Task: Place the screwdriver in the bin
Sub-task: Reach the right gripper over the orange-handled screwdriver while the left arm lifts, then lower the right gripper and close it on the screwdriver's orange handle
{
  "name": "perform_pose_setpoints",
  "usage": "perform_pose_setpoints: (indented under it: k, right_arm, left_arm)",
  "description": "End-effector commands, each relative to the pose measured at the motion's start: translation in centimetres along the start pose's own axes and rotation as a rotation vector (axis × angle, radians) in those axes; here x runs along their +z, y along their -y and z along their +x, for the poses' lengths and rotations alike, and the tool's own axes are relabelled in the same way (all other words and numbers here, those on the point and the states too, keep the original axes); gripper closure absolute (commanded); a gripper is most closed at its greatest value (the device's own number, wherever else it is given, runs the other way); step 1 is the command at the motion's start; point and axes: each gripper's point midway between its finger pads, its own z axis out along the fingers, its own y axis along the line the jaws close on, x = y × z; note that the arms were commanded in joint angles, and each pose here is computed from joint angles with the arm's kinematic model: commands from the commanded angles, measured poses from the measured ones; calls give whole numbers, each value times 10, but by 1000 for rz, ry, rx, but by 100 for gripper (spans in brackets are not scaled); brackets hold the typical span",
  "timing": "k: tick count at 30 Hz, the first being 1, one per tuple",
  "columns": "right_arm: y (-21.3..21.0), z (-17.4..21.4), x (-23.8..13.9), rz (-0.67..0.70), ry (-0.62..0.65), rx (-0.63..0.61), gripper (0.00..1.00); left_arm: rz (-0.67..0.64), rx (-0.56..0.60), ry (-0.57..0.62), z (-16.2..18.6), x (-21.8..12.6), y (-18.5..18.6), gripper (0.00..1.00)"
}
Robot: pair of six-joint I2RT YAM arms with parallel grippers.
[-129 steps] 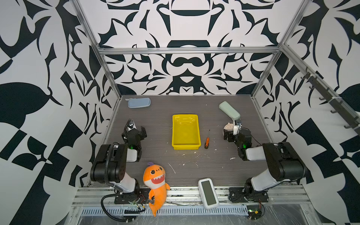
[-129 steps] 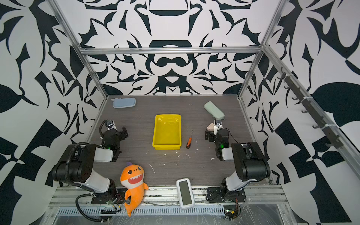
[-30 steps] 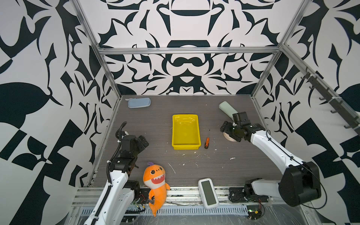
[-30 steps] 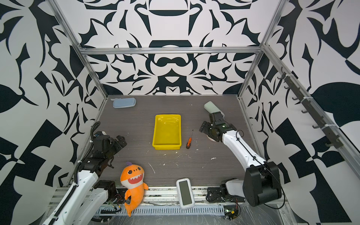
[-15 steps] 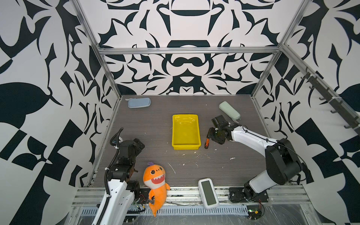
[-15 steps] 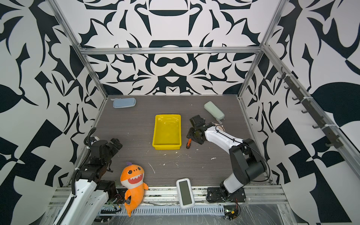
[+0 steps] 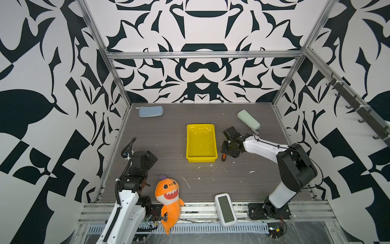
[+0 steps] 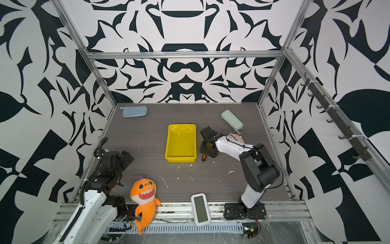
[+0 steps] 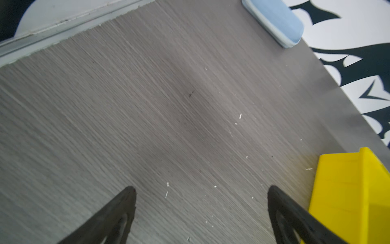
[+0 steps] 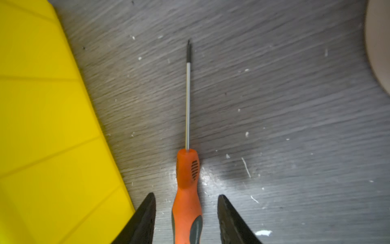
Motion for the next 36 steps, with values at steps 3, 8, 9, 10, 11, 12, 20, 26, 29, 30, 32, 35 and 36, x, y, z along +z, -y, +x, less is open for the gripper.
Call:
perform_pose_setpoints:
  k: [3,8,9,10,11,12,20,26,29,30,32,35,36]
  right_arm:
    - [-1,-4,-2,3,31,2,50]
    - [-3,-1,3,-2,23,13,51]
    - [-2,1,4,0,18,13,51]
    - [-1,3,4,4,13,11,51]
    - [0,6,5,6,8,8,51]
    - [2,8,5,10,7,5,51]
    - [2,11,14,18,4,10,52]
    - [2,16,16,28,7,-1,62]
    - [5,17,15,43,32,-17,70]
    - [7,17,16,49,36,-18,72]
    - [7,17,15,53,34,-25,78]
    - [6,16,12,50,38,-43,85]
    - [7,14,10,53,46,-47,86]
  left_arm:
    - [1,-19,2,-4,-2,3,0]
    - [9,-19,10,-6,-1,5,0]
    - [8,-24,12,-6,-1,5,0]
    - [3,-28,12,-6,0,4,0]
    - [0,-31,11,-6,0,4,0]
    - [-1,-31,9,-6,0,4,0]
    - [-9,-39,13,-6,-1,1,0]
    - [-45,-35,29,-8,0,-4,0]
    - [-57,-27,7,-6,1,-4,0]
    - [-53,-28,-8,-4,2,-3,0]
    - [-45,-31,-29,0,4,-1,0]
    - [-38,-37,-36,2,6,0,0]
    - [-37,-37,-35,2,6,1,0]
